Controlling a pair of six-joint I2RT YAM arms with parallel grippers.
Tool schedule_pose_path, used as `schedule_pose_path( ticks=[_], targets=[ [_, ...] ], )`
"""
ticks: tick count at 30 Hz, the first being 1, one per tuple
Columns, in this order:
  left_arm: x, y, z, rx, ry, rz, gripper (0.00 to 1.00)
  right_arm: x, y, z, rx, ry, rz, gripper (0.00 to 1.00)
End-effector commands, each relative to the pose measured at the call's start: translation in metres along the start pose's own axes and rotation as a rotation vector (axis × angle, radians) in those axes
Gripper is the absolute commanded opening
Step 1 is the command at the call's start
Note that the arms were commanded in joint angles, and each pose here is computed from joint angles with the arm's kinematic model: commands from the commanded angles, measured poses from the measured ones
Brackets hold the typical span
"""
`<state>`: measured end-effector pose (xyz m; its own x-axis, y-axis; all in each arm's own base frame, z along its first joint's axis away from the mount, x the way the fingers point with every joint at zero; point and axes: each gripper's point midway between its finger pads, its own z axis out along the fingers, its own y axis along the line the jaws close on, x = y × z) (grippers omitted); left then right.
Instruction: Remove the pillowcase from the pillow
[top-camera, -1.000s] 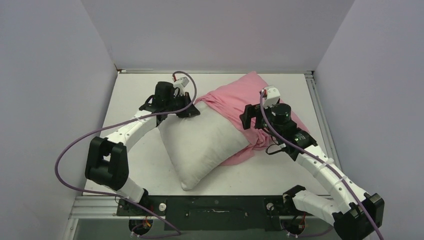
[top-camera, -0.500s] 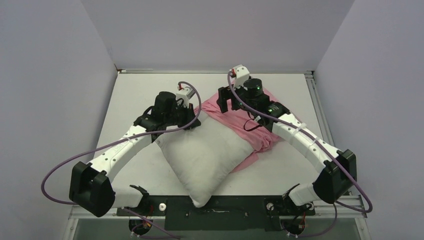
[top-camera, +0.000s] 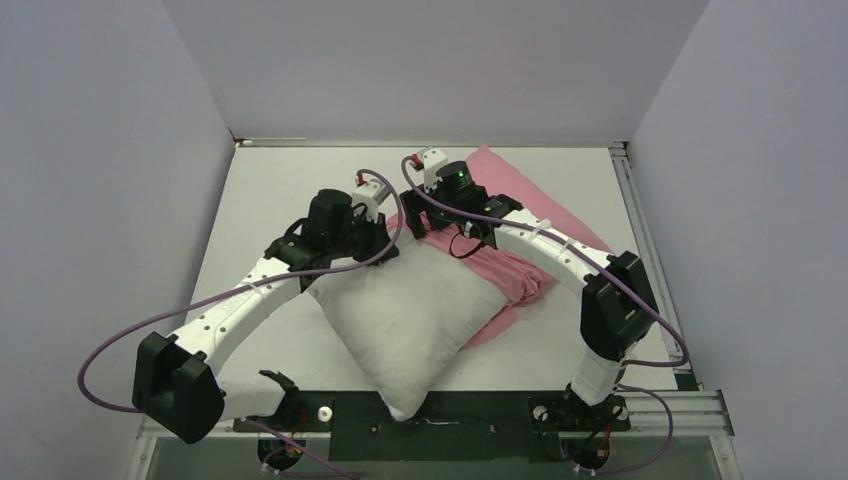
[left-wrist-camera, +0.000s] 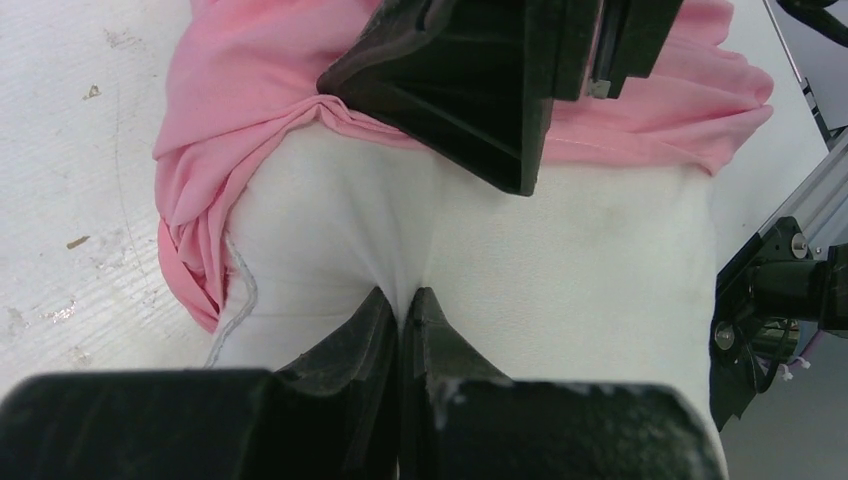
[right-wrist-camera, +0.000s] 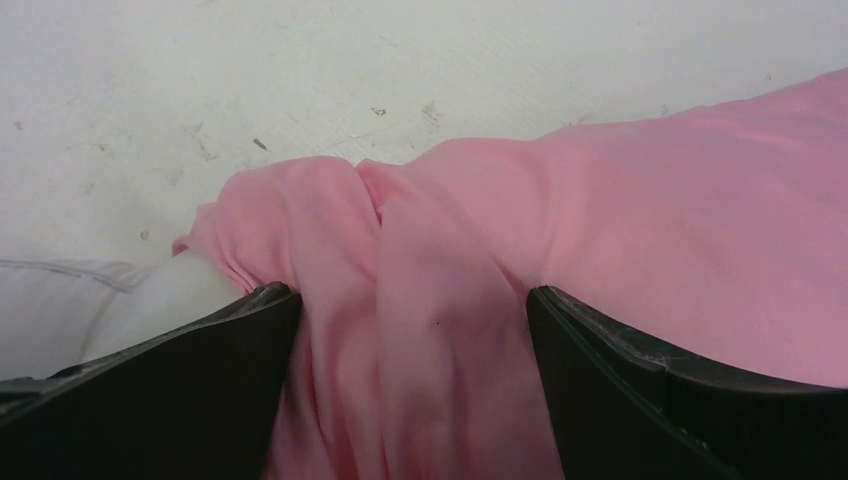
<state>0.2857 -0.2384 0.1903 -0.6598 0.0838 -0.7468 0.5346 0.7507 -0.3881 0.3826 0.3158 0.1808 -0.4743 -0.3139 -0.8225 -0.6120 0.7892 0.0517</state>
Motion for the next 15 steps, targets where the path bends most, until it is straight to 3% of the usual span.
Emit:
schedule_pose_path(
  ticks=[1,4,7,11,15],
  targets=[
    [-0.005,-0.011,-0.018,0.026,-0.034,0.039,0.0,-0.004,-0.016,0.0,0.06,0.006,-0.021,0.76],
    [-0.004,-0.008,-0.025,0.002,-0.038,0.041,0.0,-0.002,-0.032,-0.003,0.11,0.011,-0.01,0.42],
    [-0.004,-0.007,-0.035,-0.018,-0.049,0.044,0.0,-0.007,-0.047,-0.012,0.146,-0.005,0.001,0.19],
    [-0.009,-0.007,-0.055,-0.052,-0.077,0.052,0.0,-0.019,-0.083,-0.033,0.267,-0.044,0.031,0.06],
    [-0.013,-0.005,-0.078,-0.093,-0.113,0.052,0.0,-0.03,-0.122,-0.059,0.378,-0.091,0.084,0.05]
  ],
)
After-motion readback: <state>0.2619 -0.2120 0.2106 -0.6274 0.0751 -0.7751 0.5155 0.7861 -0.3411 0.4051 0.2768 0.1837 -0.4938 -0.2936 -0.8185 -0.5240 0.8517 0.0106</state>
